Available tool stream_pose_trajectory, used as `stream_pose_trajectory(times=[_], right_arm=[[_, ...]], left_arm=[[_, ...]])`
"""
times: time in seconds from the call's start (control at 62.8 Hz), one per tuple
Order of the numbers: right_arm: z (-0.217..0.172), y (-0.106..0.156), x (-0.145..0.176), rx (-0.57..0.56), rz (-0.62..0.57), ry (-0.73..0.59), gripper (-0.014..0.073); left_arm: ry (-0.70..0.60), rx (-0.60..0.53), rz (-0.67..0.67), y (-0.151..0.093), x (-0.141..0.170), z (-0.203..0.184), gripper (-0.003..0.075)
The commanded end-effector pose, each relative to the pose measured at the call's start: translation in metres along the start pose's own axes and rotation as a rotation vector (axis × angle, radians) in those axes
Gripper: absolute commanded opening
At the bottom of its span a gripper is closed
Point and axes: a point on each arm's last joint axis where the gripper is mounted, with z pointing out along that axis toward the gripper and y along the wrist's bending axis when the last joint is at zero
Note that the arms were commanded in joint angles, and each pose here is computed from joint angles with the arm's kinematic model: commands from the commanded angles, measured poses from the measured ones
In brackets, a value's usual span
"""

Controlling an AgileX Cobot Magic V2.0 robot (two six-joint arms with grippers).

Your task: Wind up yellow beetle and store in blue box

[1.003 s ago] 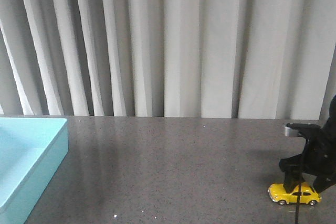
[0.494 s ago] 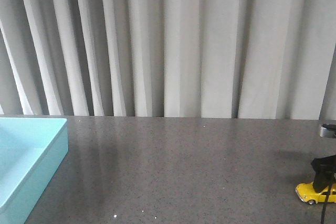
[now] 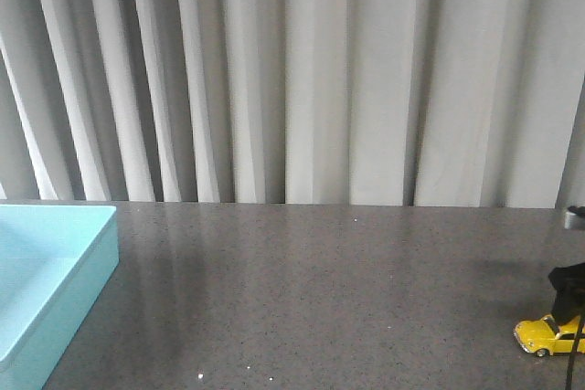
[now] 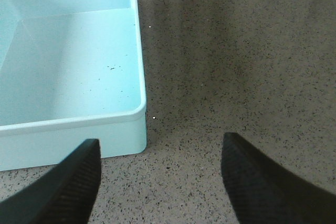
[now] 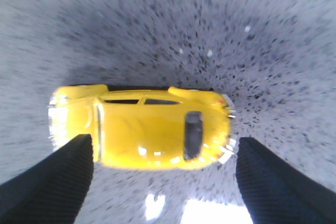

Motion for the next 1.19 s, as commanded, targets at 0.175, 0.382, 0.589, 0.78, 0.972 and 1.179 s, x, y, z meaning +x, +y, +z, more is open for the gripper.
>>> stream_pose_trajectory(times=[0.175, 0.382, 0.589, 0.78, 0.972, 1.179], right_arm=[[-0.131, 0.039, 0.019, -0.036, -0.027, -0.276, 0.0544], [-0.193, 0.076, 0.042, -0.014, -0.101, -0.434, 0.0542], [-0.221, 0.137, 0.061, 0.128, -0.21, -0.473, 0.0523], [-0.223, 0.158, 0.099, 0.108, -0.219, -0.57, 0.0504], [-0.189, 0.152, 0.152, 0.08, -0.206, -0.646, 0.0501], [-0.15, 0.143, 0.21, 0.071, -0.173, -0.661, 0.0501]], left_arm=[[-0.096, 0.005, -0.003, -0.001, -0.015, -0.005, 0.0486], [-0.096, 0.005, -0.003, -0.001, -0.015, -0.005, 0.0486], [-0.094, 0.004, -0.002, -0.001, -0.015, -0.005, 0.0486], [-0.09, 0.005, -0.002, -0.001, -0.015, -0.005, 0.0486], [-0.091, 0.005, -0.003, -0.001, -0.015, -0.005, 0.0486], [-0.091, 0.005, -0.002, -0.001, -0.015, -0.005, 0.0486]])
